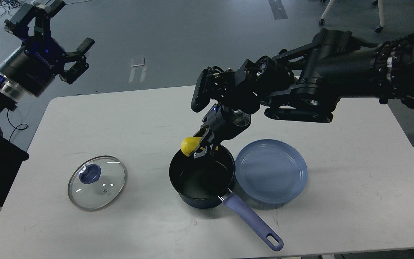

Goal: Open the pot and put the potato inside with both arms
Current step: 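Lift the potato with the right gripper and carry it over the saucepan, then lower the potato into the saucepan and open the right gripper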

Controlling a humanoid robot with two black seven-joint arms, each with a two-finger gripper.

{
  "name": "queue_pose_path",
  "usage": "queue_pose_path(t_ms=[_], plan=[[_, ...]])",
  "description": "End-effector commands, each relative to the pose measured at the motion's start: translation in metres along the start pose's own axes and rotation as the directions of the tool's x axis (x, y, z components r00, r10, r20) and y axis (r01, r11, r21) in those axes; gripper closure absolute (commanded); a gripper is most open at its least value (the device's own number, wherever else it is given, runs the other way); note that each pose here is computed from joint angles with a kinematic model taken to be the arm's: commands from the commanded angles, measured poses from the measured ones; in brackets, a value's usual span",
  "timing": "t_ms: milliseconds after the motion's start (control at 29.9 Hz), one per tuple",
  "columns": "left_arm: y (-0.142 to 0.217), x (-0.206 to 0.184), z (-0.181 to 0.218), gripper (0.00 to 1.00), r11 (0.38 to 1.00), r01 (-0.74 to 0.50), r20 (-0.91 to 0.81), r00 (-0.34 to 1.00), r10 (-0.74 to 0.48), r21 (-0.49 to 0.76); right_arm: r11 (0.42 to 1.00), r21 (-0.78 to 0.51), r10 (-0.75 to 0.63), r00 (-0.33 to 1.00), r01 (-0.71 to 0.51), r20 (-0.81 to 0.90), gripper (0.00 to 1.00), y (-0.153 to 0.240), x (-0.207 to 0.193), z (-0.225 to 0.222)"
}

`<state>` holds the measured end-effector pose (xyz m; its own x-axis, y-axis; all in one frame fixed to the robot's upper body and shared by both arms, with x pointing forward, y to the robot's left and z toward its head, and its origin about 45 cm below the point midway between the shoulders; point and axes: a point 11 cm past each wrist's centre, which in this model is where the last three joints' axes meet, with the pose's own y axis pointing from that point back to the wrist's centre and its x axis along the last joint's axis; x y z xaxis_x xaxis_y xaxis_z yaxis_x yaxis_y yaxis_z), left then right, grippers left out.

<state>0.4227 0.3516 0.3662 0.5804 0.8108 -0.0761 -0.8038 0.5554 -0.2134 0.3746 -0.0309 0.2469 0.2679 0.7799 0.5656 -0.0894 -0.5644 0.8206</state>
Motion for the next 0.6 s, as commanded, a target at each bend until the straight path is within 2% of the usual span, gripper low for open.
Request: queue_pose_path(t_ms=[0,401,568], plan=[[0.0,0.0,0.0,0.02,1.0,-0.001,0.0,1.0,0.001,0.0,1.0,0.011,-0.017,1.0,0.017,0.023,0.83,-0.006,-0.012,-0.001],[0.0,0.0,0.0,0.02,1.0,-0.001,0.0,1.0,0.001,0.0,0.999,0.038,0.005,0.994,-0.009,0.107,0.78,-0.012,-0.019,-0.003],[0.001,0.001,0.001,0.02,1.0,-0.004,0.002,1.0,0.004,0.0,0.999,0.042,0.013,0.994,-0.018,0.112,0.66,-0.014,-0.021,-0.004]])
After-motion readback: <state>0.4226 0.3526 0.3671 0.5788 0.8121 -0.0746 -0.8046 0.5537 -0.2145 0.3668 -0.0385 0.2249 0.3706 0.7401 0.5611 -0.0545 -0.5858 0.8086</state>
